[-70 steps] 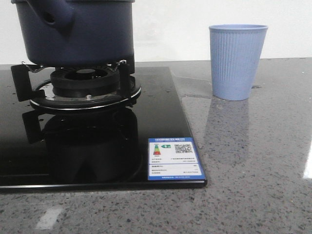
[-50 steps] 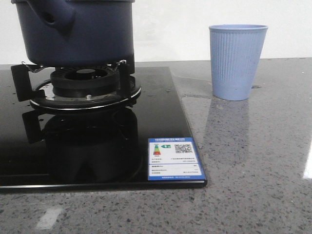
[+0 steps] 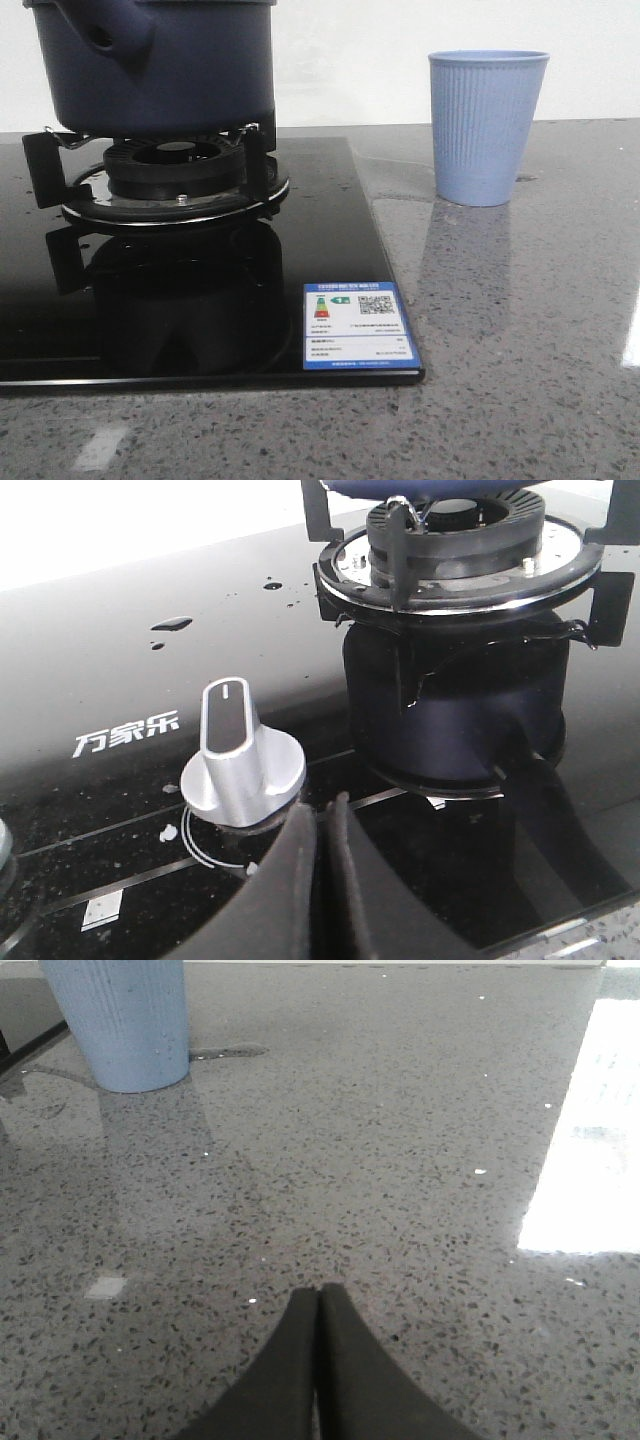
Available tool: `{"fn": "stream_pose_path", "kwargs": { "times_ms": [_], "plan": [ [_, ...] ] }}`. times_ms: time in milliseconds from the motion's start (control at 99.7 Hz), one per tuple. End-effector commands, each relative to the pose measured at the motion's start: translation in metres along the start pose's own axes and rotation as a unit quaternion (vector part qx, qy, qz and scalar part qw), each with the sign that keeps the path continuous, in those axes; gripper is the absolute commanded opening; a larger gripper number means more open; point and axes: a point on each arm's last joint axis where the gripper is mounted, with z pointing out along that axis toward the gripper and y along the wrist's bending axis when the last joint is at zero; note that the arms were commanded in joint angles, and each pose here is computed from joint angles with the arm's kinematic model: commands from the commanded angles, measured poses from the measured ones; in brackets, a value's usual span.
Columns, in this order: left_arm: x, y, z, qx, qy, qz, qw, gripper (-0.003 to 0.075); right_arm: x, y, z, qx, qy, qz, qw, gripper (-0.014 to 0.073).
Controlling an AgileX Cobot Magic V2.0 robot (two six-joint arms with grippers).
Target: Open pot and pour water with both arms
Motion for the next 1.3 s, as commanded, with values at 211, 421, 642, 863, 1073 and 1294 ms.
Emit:
{"fn": "stream_pose_path", "kwargs": {
  "times_ms": [211,421,642,863,1073,1294],
  "plan": [
    [-0.007,0.002,-0.001,-0.014,-0.061,-0.036,0.997,-0.002,-0.006,0.002,0.001,-0.014,-0.067,-0.003,0.998,-0.0068],
    [-0.022,0.006,-0.004,0.008,-0.147,-0.289,0.946,-0.002,-0.028,0.005,-0.005,-0.046,-0.184,0.099,0.977,-0.0068],
    [-0.023,0.007,-0.005,0.022,-0.156,-0.39,0.907,-0.002,-0.039,0.002,-0.01,-0.052,-0.25,0.145,0.956,-0.0068],
    [-0.025,0.007,-0.005,0.041,-0.16,-0.497,0.852,-0.002,-0.043,0.001,-0.013,-0.055,-0.268,0.171,0.947,-0.0068],
    [-0.035,0.006,-0.01,0.056,-0.166,-0.481,0.859,-0.002,-0.07,0.004,-0.026,-0.07,-0.241,0.181,0.951,-0.0068],
    [-0.081,0.0,-0.024,0.109,-0.142,-0.368,0.912,-0.002,-0.101,0.009,-0.05,-0.08,-0.123,0.154,0.977,-0.0068]
  ]
}}
